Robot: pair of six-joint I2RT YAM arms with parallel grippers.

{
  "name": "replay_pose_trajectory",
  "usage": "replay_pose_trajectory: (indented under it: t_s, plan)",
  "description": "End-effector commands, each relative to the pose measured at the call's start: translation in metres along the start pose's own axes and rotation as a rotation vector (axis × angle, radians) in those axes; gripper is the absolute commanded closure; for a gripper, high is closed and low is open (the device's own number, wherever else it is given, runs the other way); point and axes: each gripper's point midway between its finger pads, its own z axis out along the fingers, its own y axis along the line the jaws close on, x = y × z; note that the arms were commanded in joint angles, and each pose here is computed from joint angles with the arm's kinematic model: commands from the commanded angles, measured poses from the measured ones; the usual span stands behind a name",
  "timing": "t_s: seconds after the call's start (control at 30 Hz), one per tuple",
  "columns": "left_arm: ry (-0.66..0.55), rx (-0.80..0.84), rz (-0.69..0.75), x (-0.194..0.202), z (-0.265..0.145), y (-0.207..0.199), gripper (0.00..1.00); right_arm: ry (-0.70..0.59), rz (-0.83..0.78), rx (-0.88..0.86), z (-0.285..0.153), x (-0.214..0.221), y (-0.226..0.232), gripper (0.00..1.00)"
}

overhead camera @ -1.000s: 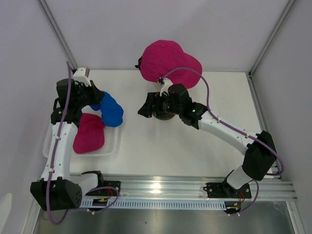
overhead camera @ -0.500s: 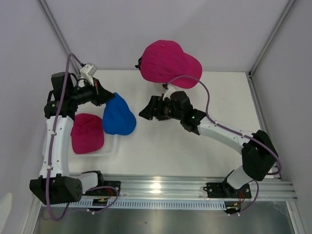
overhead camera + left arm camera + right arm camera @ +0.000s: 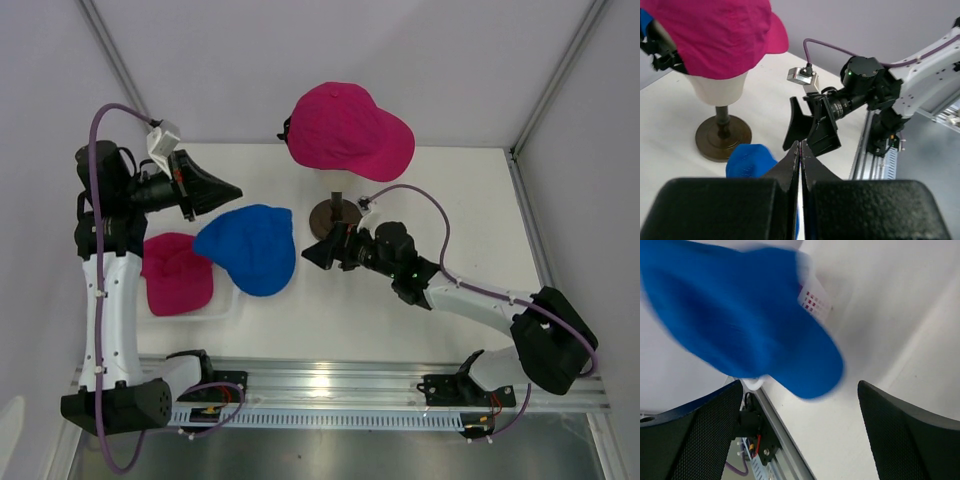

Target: Stack the hats

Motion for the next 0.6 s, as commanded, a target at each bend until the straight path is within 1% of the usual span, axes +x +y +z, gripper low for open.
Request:
replay_pose_trajectory:
  t_s: [0.0, 0.03, 0.07, 0.1, 0.13, 0.2, 0.23, 0.27, 0.3, 0.33, 0.37, 0.4, 0.43, 0.47, 0.53, 0.57]
  plan:
    - [-0.031, 0.100, 0.036, -0.025, -0.005, -0.029, 0.99, -0.165, -0.107, -0.183, -0.010, -0.034, 0.042, 0.00]
    - [-0.040, 0.102, 0.065, -0.030, -0.006, -0.031, 0.99, -0.162, -0.108, -0.195, -0.007, -0.031, 0.042, 0.00]
    - [-0.044, 0.099, 0.062, -0.033, -0.005, -0.032, 0.99, -0.153, -0.112, -0.223, -0.006, -0.028, 0.046, 0.00]
    - [-0.048, 0.091, 0.035, -0.035, -0.006, -0.032, 0.99, -0.175, -0.120, -0.271, -0.006, -0.033, 0.056, 0.00]
    - [-0.058, 0.082, 0.055, -0.040, -0.006, -0.034, 0.99, -0.174, -0.119, -0.291, -0.003, -0.032, 0.060, 0.01]
    - [-0.067, 0.066, 0.039, -0.042, -0.006, -0.034, 0.99, -0.147, -0.127, -0.306, 0.007, -0.022, 0.062, 0.00]
    - [-0.071, 0.038, 0.016, -0.042, -0.005, -0.031, 0.99, -0.146, -0.141, -0.310, 0.011, -0.023, 0.065, 0.01]
    - [-0.070, 0.000, -0.009, -0.039, -0.005, -0.025, 0.99, -0.125, -0.143, -0.290, 0.018, -0.016, 0.059, 0.00]
    - [-0.045, -0.064, -0.047, -0.028, -0.006, -0.016, 0.96, -0.120, -0.146, -0.290, 0.020, -0.015, 0.059, 0.00]
    - [-0.048, -0.216, -0.049, -0.026, -0.010, 0.008, 0.90, -0.120, -0.143, -0.284, 0.020, -0.015, 0.058, 0.00]
    - [-0.025, -0.290, -0.061, -0.017, -0.010, 0.019, 0.78, -0.150, -0.135, -0.254, 0.019, -0.022, 0.055, 0.01]
    - [0.007, -0.379, -0.058, -0.006, -0.013, 0.035, 0.70, -0.135, -0.121, -0.190, 0.018, -0.020, 0.044, 0.00]
    - [0.065, -0.470, -0.120, 0.015, -0.017, 0.048, 0.65, -0.146, -0.120, -0.151, 0.015, -0.025, 0.039, 0.01]
    - [0.118, -0.616, -0.126, 0.030, -0.024, 0.068, 0.59, -0.135, -0.124, -0.054, 0.012, -0.023, 0.020, 0.00]
    - [0.220, -0.703, -0.157, 0.063, -0.024, 0.081, 0.51, -0.182, -0.143, 0.007, -0.011, -0.041, 0.021, 0.00]
    - [0.255, -0.752, -0.131, 0.070, -0.021, 0.084, 0.42, -0.165, -0.166, 0.089, -0.021, -0.036, 0.004, 0.00]
